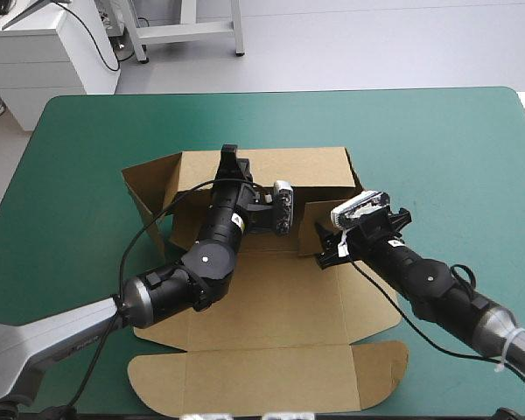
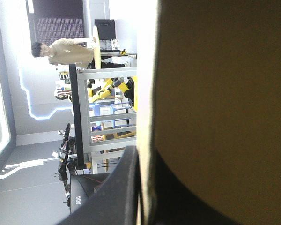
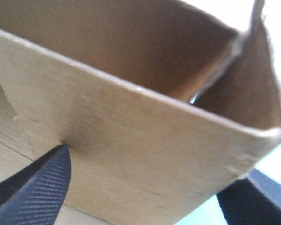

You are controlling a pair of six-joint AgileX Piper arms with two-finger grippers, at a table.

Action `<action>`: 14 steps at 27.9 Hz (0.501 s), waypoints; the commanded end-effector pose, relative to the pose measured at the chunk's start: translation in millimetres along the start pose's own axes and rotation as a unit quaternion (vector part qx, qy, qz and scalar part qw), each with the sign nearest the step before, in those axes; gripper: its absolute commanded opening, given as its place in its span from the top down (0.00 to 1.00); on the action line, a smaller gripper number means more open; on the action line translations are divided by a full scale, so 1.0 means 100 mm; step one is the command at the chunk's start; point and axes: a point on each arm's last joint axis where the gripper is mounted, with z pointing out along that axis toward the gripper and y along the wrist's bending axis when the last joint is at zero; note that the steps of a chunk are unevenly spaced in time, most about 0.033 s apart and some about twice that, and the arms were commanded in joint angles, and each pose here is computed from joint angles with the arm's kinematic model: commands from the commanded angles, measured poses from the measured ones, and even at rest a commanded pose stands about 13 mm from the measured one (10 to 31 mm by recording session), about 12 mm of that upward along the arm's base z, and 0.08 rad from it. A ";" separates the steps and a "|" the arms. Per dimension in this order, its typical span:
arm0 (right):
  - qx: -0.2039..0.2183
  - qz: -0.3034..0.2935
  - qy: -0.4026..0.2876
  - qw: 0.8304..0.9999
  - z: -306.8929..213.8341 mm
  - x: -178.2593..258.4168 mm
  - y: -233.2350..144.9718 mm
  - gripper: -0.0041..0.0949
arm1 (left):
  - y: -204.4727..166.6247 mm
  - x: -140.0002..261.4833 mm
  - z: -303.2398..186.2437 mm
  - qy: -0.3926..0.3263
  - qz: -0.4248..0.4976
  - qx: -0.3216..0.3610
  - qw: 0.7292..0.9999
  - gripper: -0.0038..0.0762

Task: Fold the box

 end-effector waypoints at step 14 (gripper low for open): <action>0.072 0.000 -0.061 0.996 0.30 -0.53 -0.07 0.27 | 0.23 0.03 -0.09 -0.007 -0.014 -0.044 0.999 0.96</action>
